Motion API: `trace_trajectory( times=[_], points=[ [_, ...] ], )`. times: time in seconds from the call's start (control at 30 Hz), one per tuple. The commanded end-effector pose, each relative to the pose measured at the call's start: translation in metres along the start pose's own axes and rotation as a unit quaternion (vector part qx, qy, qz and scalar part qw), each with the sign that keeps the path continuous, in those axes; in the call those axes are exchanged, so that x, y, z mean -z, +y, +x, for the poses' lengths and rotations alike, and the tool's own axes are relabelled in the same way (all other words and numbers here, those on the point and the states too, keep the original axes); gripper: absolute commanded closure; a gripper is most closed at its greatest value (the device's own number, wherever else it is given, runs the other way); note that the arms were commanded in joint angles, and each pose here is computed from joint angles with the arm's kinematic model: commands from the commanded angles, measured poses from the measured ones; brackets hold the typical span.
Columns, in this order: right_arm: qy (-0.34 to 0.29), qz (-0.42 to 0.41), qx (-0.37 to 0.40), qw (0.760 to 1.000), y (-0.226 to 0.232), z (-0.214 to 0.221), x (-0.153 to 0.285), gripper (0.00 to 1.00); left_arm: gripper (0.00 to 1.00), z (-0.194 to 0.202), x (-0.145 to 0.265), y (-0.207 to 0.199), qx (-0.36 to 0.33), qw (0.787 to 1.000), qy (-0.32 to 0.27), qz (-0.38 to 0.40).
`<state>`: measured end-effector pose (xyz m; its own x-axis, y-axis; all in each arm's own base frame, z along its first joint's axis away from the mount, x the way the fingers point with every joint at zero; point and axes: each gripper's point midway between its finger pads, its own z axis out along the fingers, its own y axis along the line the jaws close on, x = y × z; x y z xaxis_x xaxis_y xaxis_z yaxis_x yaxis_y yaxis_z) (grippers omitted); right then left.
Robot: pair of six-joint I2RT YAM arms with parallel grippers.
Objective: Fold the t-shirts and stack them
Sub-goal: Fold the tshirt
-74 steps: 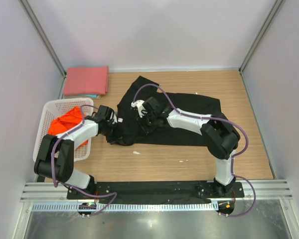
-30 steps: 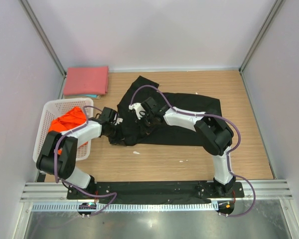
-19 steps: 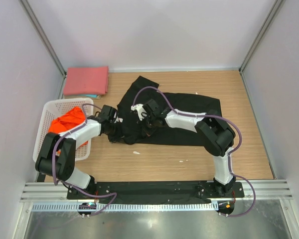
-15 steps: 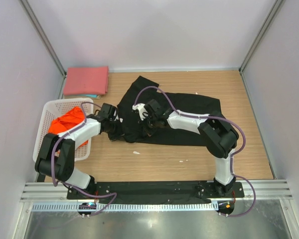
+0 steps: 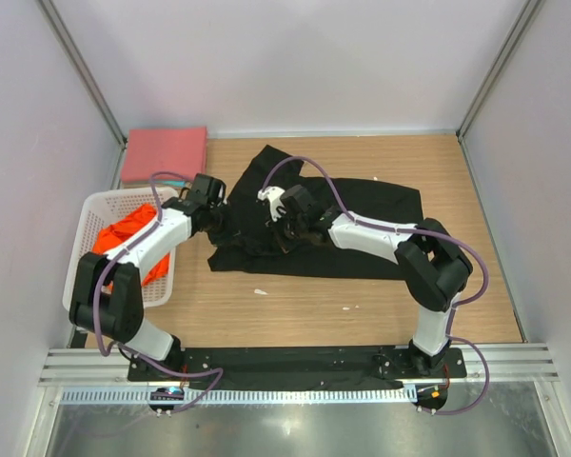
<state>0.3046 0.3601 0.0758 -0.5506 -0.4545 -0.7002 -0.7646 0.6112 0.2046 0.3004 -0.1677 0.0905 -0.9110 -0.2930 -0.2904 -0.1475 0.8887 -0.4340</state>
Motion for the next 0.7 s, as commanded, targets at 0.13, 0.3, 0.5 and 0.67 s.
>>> trace_trajectory(
  times=[0.13, 0.3, 0.5, 0.67],
  points=[
    [-0.065, 0.044, -0.015, 0.997, -0.015, -0.032, 0.014, 0.99, 1.00, -0.024, -0.001, -0.005, -0.006, 1.000, -0.012, -0.025],
    [-0.087, 0.079, -0.032, 0.993, -0.032, -0.043, 0.025, 0.99, 1.00, -0.048, -0.006, -0.010, -0.018, 0.999, -0.022, -0.032],
    [-0.089, 0.085, -0.042, 0.992, -0.042, -0.044, 0.020, 0.99, 1.00, -0.065, -0.026, -0.003, -0.035, 0.998, -0.021, -0.056],
    [-0.101, 0.082, -0.060, 0.990, -0.054, -0.049, 0.014, 0.88, 1.00, -0.085, -0.041, -0.012, -0.050, 0.997, -0.017, -0.049]
  ],
)
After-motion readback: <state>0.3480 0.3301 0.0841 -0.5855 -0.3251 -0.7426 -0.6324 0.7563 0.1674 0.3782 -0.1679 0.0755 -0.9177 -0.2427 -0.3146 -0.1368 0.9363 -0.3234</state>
